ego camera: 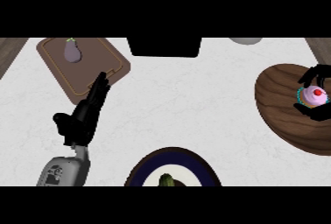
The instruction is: Pick the cupcake from the plate and place it in the bowl
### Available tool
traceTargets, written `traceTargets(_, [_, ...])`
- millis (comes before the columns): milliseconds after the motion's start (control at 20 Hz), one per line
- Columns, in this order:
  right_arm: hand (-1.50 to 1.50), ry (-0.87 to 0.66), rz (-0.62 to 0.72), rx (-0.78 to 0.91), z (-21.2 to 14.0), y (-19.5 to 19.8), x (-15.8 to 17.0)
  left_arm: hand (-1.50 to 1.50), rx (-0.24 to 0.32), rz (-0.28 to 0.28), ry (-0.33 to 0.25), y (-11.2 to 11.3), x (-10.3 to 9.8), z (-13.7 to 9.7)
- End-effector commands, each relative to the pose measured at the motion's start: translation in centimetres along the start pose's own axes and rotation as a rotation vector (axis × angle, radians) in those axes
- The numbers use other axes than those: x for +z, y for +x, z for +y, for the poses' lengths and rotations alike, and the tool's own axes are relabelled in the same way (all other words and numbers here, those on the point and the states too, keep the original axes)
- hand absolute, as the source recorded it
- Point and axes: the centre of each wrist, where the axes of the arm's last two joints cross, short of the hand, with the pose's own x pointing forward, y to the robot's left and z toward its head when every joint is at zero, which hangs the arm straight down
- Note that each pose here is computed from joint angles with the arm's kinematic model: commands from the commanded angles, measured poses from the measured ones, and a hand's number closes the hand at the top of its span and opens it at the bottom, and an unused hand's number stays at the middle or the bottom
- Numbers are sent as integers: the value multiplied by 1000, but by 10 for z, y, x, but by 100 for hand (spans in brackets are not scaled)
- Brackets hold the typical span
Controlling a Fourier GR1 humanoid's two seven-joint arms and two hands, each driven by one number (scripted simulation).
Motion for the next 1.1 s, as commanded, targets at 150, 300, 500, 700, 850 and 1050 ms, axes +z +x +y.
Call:
traceTargets(150, [-150, 135, -43, -159, 19, -36, -7, 0, 0, -4, -12, -10, 18, 11])
traceTargets(300, [-150, 106, -124, -294, -4, -39, -3, 0, 3, 20, 7, -8, 13, 12])
traceTargets(500, [-150, -73, -206, -399, -27, -32, -19, 0, -2, -10, 19, -16, -2, -6])
traceTargets(700, [-150, -109, -160, -488, -47, -39, -10, 0, 3, 1, 3, 17, -1, -17])
traceTargets(850, [-150, -104, -119, -550, -50, -48, -2, 0, -1, 11, 27, -18, 10, 9])
traceTargets(1050, [-150, -90, -103, -645, -94, -58, 24, 0, 4, 22, 10, -2, 11, 17])
